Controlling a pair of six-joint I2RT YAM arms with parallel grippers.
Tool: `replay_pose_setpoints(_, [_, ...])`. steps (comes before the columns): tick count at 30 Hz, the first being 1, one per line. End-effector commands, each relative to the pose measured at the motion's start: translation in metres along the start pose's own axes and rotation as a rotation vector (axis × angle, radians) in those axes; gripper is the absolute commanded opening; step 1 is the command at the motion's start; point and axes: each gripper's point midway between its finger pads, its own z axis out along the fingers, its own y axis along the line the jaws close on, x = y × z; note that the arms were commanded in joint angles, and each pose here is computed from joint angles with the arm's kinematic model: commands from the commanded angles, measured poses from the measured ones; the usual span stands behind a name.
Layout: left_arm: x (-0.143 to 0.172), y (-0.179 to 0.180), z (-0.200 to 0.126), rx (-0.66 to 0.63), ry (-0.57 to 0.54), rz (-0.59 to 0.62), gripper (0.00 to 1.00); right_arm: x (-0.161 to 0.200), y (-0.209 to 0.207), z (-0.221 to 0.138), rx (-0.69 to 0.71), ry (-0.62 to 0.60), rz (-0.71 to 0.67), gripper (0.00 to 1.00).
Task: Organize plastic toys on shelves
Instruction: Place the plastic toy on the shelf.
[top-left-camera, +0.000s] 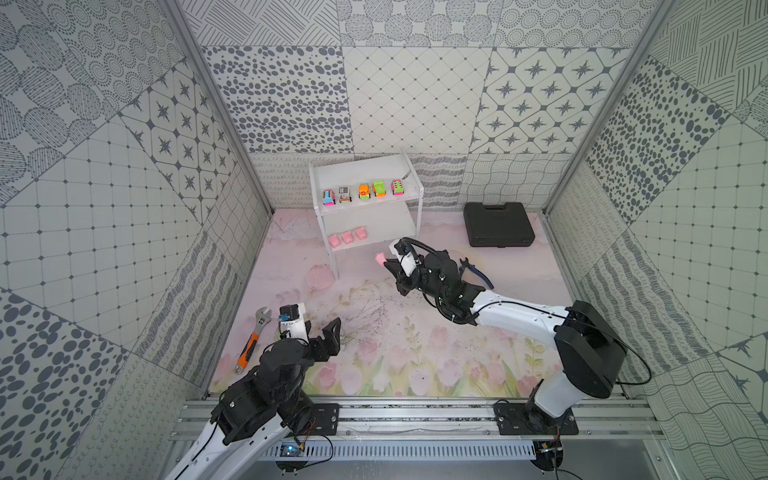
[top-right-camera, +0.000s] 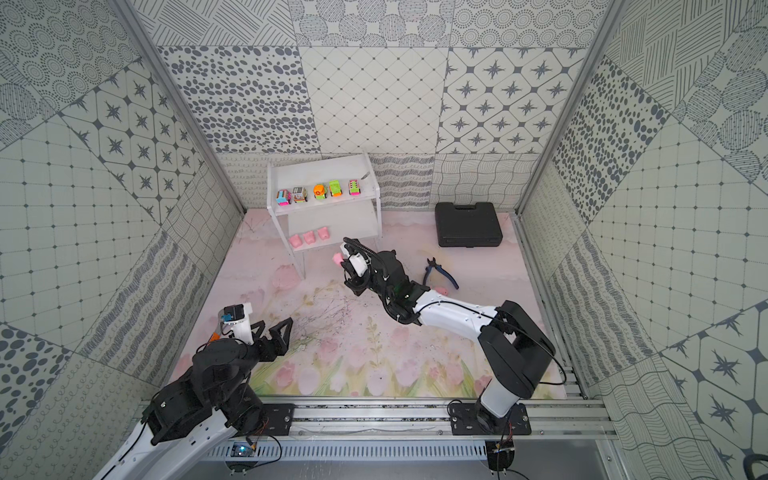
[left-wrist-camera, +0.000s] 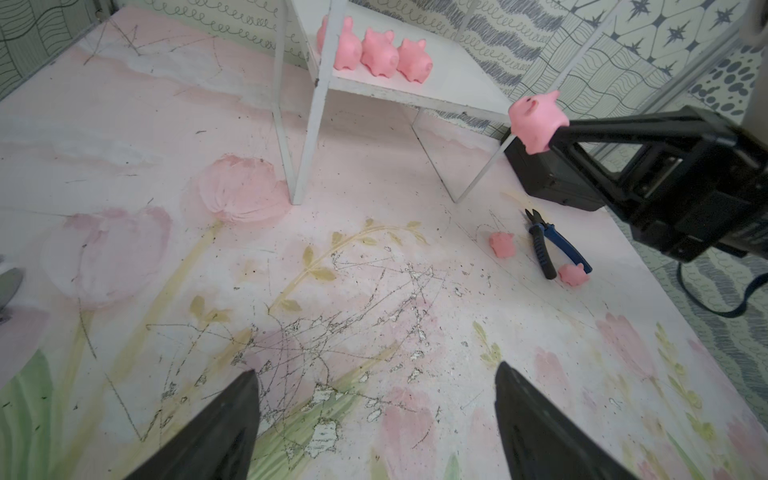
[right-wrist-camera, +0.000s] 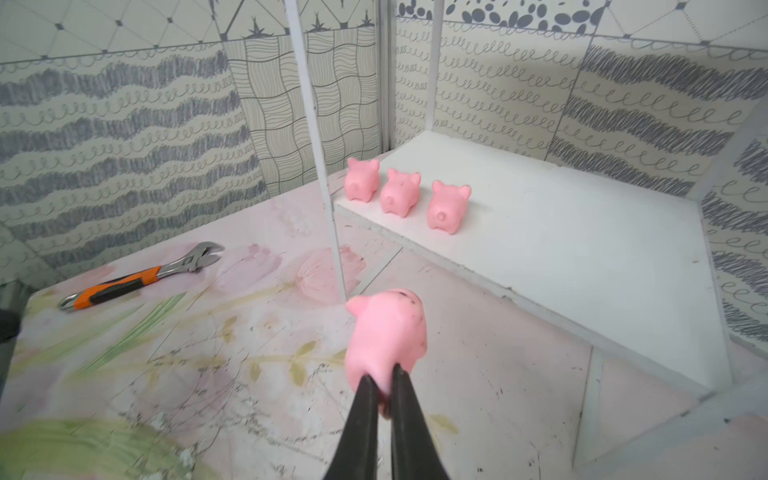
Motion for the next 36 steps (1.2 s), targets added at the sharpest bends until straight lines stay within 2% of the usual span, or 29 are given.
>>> replay_pose_setpoints(1, [-0.012,0.017,-0.002,-0.099,-0.064,-0.102,0.92,-0.025,-0.020,0.023,0.105,-0.114,0.022,0.08])
replay_pose_setpoints(6, [-0.008,0.012,0.000,-0.071,-0.045,-0.092,0.93,-0.030,-0.040,0.052,0.205,-0.138,0.029,0.08])
replay_pose_setpoints(12, [-0.007,0.014,-0.003,-0.079,-0.031,-0.064,0.94,-0.029,-0.060,0.068,0.284,-0.143,0.057,0.08])
replay_pose_setpoints(25, [-0.007,0.017,-0.008,-0.079,-0.034,-0.050,0.95,-0.020,-0.067,0.087,0.313,-0.146,0.178,0.09])
replay_pose_setpoints(36, [-0.007,0.016,-0.008,-0.078,-0.035,-0.047,0.95,-0.008,-0.060,0.093,0.294,-0.122,0.213,0.10])
